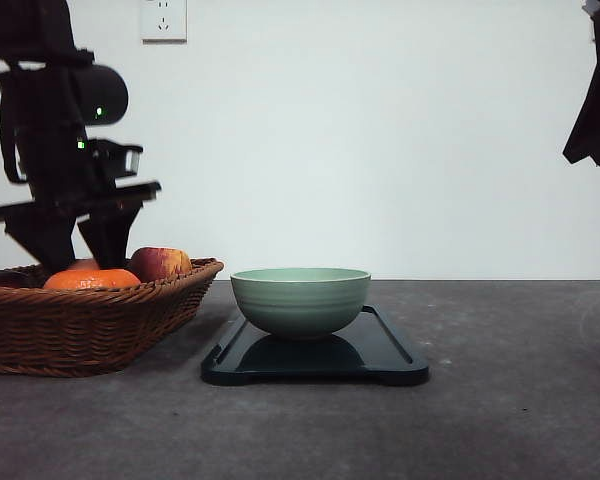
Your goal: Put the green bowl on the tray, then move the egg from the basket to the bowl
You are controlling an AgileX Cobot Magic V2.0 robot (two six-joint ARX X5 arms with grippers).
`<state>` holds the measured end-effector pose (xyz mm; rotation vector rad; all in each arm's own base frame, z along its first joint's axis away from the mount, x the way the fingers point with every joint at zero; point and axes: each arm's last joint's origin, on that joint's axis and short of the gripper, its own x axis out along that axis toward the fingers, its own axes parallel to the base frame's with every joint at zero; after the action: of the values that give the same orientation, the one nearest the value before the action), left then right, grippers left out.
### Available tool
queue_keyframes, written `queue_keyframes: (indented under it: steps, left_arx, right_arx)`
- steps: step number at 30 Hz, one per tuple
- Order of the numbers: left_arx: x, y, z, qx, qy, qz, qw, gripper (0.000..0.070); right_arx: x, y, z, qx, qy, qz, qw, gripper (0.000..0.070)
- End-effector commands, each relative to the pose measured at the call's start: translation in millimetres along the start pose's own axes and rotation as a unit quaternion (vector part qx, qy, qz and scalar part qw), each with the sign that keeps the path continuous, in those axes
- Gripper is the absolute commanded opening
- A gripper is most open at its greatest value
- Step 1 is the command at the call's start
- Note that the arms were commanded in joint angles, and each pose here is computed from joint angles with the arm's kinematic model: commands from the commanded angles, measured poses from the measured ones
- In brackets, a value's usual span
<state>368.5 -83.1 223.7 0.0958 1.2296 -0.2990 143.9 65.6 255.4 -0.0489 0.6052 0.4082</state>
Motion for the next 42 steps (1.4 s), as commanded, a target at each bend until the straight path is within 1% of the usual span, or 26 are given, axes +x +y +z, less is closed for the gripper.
queue_keyframes:
  steps: [1,4,10,13,14,17,19,24,29,37,42]
  left_arx:
    - [-16,-1.9,9,0.005,-0.022,0.002,1.000,0.0171]
    - [-33,-3.6,13,0.008,-0.034,0.002,0.999,0.0171]
    - [-74,-11.1,25,0.017,-0.081,0.001,0.997,0.0171]
    - [-92,-19.6,33,0.029,-0.117,-0.018,0.992,0.0171]
    - [-96,-23.6,36,0.032,-0.131,-0.031,0.990,0.0171]
    - [-102,-35.7,43,0.035,-0.164,-0.070,0.983,0.0171]
    - [-103,-44.3,46,0.042,-0.179,-0.088,0.979,0.0171]
    - [-101,-72.1,48,0.076,-0.198,-0.106,0.971,0.0171]
    - [-91,-97.2,49,0.105,-0.196,-0.121,0.967,0.0171]
    - [-50,-126.7,53,0.150,-0.166,-0.133,0.965,0.0171]
    - [-22,-143.5,53,0.186,-0.150,-0.124,0.963,0.0170]
  right_arx:
    - [1,0,1,-0.005,-0.003,-0.004,1.000,0.0176]
    - [1,0,1,-0.005,-0.004,-0.010,1.000,0.0176]
    - [1,0,1,-0.005,-0.004,-0.009,1.000,0.0176]
    - [1,0,1,-0.005,-0.004,-0.009,1.000,0.0176]
    - [1,0,1,-0.005,-0.004,-0.009,1.000,0.0176]
    - [1,0,2,-0.005,-0.005,-0.009,1.000,0.0176]
    - [1,0,2,-0.005,-0.005,-0.009,1.000,0.0176]
    - [1,0,2,-0.005,-0.006,-0.009,1.000,0.0176]
    - [1,0,2,-0.006,-0.008,-0.009,1.000,0.0176]
    - [1,0,2,-0.005,-0.009,-0.009,1.000,0.0176]
    - [1,0,2,-0.005,-0.009,-0.009,1.000,0.0176]
